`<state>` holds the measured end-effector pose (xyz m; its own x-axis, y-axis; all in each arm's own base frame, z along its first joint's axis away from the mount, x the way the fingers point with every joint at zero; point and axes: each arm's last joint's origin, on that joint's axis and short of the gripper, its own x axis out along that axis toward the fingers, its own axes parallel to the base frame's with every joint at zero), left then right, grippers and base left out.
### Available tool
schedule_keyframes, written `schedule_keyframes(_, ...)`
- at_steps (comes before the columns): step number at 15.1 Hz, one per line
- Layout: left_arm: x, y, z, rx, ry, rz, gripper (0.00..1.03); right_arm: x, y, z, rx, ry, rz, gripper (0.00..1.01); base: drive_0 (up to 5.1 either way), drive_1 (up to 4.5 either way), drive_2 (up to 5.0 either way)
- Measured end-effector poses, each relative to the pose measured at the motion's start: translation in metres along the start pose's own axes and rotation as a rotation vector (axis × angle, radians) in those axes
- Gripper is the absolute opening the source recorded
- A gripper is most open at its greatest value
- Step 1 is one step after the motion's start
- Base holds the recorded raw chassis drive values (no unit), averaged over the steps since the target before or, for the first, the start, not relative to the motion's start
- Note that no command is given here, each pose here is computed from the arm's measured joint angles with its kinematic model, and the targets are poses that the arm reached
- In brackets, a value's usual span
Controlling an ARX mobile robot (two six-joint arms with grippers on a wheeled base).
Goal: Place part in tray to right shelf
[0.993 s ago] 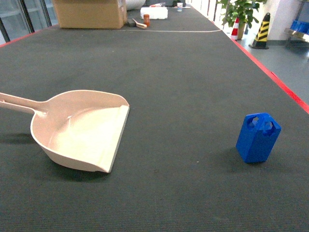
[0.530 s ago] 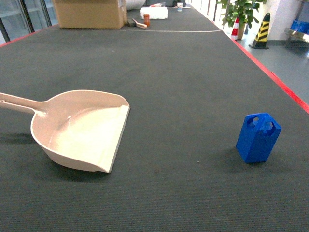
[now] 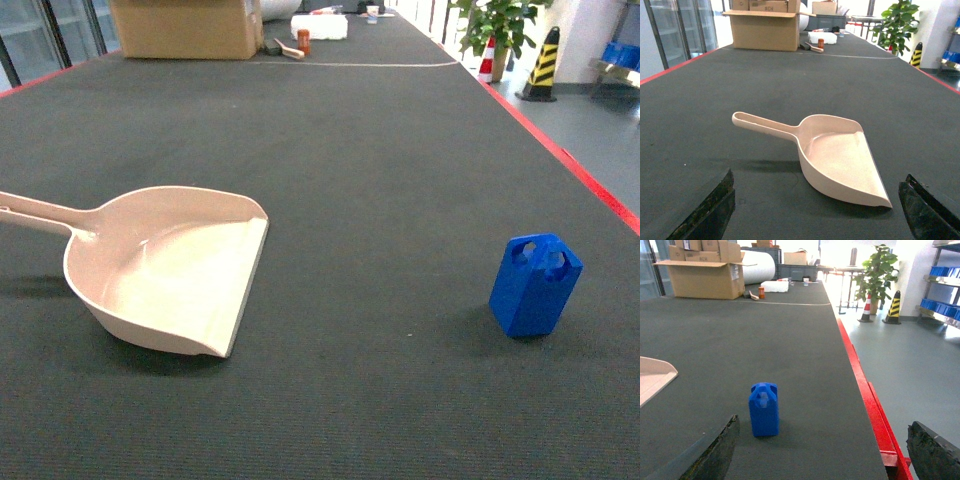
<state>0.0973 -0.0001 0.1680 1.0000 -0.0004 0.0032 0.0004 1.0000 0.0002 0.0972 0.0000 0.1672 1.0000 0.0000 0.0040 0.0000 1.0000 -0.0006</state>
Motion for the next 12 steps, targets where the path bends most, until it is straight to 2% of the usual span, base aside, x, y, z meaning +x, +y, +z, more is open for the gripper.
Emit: schedule_keyframes(12,0.0000,0.0000,0.0000,0.000,0.000,0.000,0.98,0.0000,0.0000,0.0000,0.000,0.000,0.000,0.98,0.0,0.00,0.0)
